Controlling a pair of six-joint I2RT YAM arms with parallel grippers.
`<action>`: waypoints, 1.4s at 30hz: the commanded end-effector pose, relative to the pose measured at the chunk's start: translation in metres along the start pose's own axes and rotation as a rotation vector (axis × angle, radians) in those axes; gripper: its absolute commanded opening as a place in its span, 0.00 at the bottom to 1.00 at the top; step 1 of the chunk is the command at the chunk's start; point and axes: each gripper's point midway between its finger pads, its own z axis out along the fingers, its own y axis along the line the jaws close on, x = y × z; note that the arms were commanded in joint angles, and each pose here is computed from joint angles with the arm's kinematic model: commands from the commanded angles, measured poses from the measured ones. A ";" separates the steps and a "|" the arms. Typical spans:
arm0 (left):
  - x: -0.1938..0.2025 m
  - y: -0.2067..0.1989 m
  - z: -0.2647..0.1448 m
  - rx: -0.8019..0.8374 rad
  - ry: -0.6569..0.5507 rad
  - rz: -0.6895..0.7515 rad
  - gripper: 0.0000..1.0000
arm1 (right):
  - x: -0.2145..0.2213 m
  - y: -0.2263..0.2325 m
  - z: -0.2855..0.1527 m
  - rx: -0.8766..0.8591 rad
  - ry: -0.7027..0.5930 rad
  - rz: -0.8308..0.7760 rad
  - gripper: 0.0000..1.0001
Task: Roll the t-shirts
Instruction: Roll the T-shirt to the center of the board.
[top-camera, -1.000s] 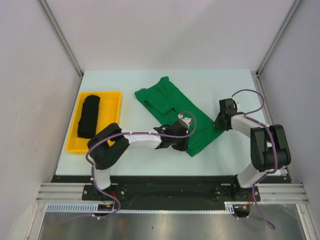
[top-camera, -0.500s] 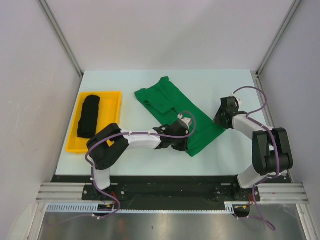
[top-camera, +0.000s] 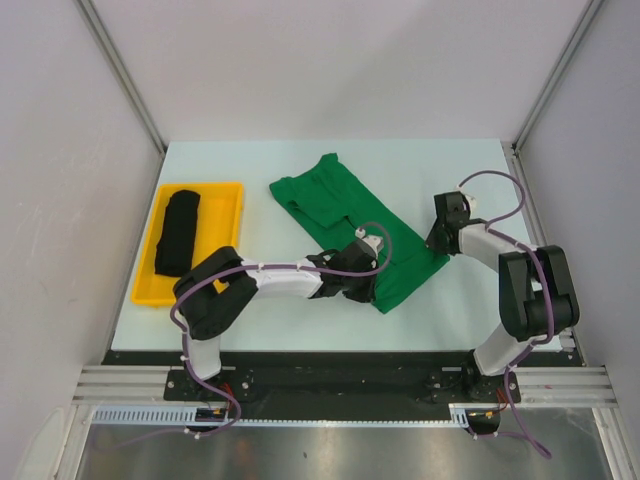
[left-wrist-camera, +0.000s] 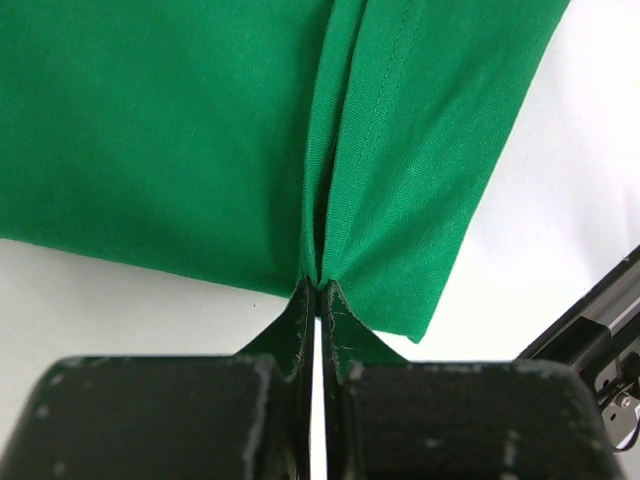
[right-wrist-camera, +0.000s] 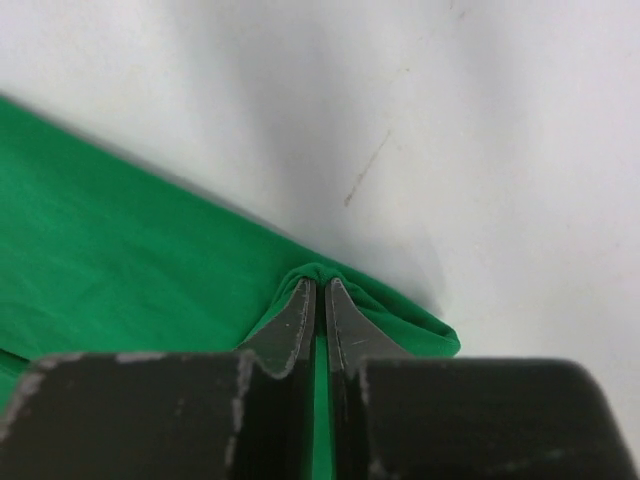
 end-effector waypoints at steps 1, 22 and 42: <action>-0.016 -0.008 -0.018 0.006 -0.035 0.002 0.00 | -0.041 0.011 -0.025 -0.026 -0.129 0.016 0.04; -0.021 0.015 -0.012 -0.065 -0.058 0.045 0.27 | -0.042 0.024 -0.012 -0.102 -0.114 0.019 0.41; -0.091 -0.107 -0.009 0.295 -0.175 0.171 0.04 | -0.025 0.014 -0.055 -0.296 -0.011 0.139 0.10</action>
